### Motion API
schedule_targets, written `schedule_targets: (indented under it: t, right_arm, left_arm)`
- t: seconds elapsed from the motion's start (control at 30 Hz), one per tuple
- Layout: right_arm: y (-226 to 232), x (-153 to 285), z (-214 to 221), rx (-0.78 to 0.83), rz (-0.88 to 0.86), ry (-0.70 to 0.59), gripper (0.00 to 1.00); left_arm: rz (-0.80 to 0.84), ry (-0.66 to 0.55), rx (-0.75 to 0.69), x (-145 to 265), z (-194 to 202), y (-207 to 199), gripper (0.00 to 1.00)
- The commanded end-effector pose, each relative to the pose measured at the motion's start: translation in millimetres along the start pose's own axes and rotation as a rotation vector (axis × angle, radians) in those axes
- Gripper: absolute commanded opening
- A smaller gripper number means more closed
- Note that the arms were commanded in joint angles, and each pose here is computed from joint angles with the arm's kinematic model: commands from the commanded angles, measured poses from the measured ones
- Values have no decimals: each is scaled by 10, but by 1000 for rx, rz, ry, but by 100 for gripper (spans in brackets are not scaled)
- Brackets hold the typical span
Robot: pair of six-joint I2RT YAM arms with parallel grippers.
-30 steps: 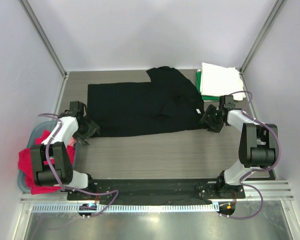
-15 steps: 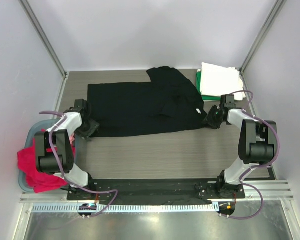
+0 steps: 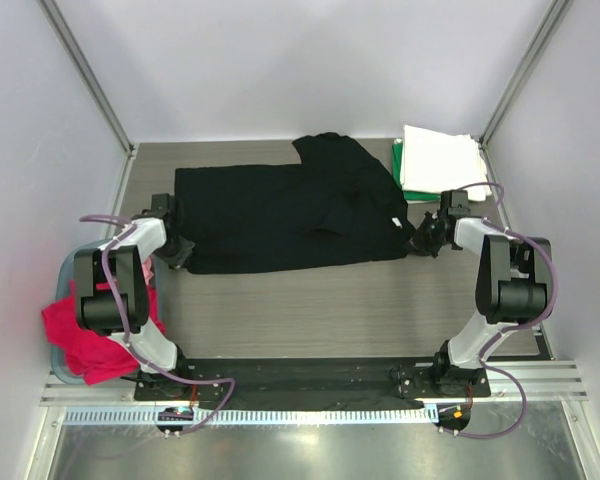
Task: Fold and stack the t-shirts
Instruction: Fold the tshirt
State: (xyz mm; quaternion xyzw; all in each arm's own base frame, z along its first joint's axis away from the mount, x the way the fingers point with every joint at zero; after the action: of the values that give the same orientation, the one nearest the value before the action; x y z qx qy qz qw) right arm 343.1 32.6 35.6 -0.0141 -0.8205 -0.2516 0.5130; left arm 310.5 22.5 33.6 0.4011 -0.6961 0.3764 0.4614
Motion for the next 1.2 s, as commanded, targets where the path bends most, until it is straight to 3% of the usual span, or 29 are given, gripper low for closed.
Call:
schedule_targets:
  t: [0.0, 0.2, 0.33, 0.4, 0.47, 0.63, 0.83, 1.03, 1.13, 1.17]
  right_arm:
    - [37, 21, -83, 3, -13, -17, 1]
    - [369, 404, -535, -8, -55, -78, 1]
    - [666, 1083, -1014, 52, -53, -228, 1]
    - [649, 1338, -955, 69, -18, -255, 1]
    - [508, 1328, -736, 72, 24, -226, 1]
    - [161, 1236, -20, 29, 81, -149, 1]
    - [-163, 1243, 276, -123, 185, -179, 1]
    - [-369, 1316, 445, -224, 235, -204, 1]
    - [-422, 1380, 517, -264, 251, -230, 1]
    - [-477, 1392, 535, -281, 281, -246, 1]
  left_arm:
    - [-34, 17, -2, -225, 75, 55, 0]
    - [90, -28, -30, 383, -252, -358, 0]
    - [142, -117, -56, 1071, -560, -459, 0]
    - [161, -147, -59, 1247, -621, -423, 0]
    - [159, -158, -62, 1366, -586, -278, 0]
    - [128, -54, -59, 1065, -138, 181, 0]
    - [114, 31, -38, 837, 256, 574, 2]
    - [91, 72, -55, 789, 433, 802, 11]
    - [115, 92, -50, 850, 476, 807, 22]
    - [127, 97, -38, 886, 486, 795, 35]
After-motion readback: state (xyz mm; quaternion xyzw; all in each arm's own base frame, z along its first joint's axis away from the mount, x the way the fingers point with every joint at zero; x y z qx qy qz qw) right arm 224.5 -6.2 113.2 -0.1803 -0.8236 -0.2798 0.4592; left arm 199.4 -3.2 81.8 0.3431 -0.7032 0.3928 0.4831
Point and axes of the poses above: each gripper's point midway between its finger pads, its own x axis back along the fingers, its own y axis along the line the jaws close on, z = x × y, the point moved 2 cm from there along x, back along the fingers, and after that the axes turned 9 degrees about x, right-handed, at the moved point
